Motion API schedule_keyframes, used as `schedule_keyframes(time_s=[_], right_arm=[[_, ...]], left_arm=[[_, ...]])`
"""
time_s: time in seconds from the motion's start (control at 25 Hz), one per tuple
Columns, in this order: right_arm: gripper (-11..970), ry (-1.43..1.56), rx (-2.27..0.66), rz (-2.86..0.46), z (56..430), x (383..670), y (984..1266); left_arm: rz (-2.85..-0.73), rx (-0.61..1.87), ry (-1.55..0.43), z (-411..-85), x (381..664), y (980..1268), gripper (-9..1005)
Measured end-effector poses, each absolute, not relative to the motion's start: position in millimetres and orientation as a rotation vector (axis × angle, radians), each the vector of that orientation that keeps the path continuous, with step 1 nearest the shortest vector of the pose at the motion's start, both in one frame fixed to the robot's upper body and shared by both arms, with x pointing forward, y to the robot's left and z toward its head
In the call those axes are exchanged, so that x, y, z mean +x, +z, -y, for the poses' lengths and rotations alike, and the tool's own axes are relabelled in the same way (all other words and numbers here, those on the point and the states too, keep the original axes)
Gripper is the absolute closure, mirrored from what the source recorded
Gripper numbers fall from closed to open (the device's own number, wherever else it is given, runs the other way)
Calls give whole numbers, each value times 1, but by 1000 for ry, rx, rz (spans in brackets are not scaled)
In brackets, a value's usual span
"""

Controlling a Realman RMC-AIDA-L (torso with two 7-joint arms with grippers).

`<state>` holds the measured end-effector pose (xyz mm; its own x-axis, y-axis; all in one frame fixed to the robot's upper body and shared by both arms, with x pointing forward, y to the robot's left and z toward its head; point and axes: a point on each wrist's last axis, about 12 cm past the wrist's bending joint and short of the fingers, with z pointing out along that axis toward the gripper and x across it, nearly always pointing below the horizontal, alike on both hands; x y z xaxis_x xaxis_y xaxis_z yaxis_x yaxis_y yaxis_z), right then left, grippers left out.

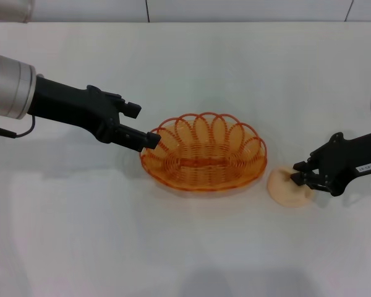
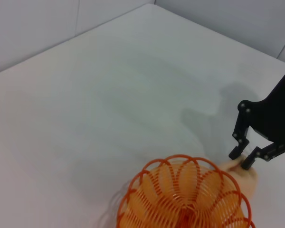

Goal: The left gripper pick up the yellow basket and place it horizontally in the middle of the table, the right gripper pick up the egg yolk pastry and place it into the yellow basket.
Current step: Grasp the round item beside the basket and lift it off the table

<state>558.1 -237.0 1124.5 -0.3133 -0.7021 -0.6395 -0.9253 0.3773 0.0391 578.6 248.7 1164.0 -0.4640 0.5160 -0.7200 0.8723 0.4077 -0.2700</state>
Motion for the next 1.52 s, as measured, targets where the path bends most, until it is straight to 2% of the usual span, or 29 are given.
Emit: schedule_keyframes(time_s=[0.68,1.52], right_arm=[[917,556,-1403,-2110,237,557,1125],[954,525,-1414,-2067,234,559,1141]], left_arm=[[-2124,1167,-873,-250,578,1163,115],[-2112,1152,-856,-251,580,1163,116]])
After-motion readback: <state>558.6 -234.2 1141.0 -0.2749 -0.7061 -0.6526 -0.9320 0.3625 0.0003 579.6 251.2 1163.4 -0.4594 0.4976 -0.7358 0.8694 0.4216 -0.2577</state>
